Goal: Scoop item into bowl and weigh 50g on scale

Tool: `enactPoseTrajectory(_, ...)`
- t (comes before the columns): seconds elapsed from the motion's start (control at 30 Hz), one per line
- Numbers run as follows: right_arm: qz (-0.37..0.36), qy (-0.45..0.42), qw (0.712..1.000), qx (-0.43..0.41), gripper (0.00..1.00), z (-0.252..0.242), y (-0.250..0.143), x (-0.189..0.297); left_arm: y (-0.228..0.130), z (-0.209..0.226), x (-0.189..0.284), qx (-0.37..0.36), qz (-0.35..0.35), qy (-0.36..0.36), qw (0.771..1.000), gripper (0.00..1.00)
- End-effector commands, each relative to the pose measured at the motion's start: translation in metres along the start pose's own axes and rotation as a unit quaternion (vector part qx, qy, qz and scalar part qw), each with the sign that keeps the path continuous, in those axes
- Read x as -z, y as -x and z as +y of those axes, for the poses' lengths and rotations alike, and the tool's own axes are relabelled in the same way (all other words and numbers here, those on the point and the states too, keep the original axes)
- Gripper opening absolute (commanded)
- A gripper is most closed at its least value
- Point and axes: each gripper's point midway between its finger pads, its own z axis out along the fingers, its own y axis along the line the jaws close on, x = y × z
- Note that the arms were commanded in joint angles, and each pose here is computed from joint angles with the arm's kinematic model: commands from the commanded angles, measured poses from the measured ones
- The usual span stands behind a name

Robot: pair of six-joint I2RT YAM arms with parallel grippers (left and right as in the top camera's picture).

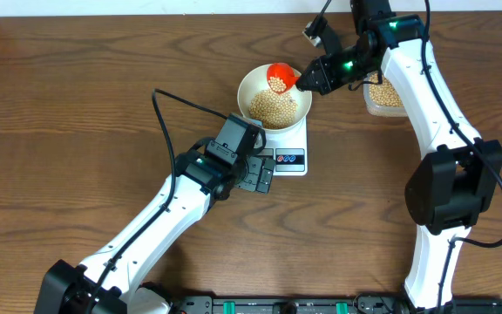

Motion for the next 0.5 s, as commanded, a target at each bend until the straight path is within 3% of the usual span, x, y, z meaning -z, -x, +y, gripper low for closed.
enactPoseTrajectory(0.0,-0.012,-0.011,1.000,0.009,0.01,0.006,0.005,0.013,-0.001,0.003,0.001,-0.002,-0.002,0.007,1.000,1.00)
enactPoseTrajectory(0.47,0.027,-0.107,0.993,0.029,0.01,-0.007,-0.004,-0.001,-0.001,0.003,0.001,-0.002,-0.002,0.007,1.000,1.00)
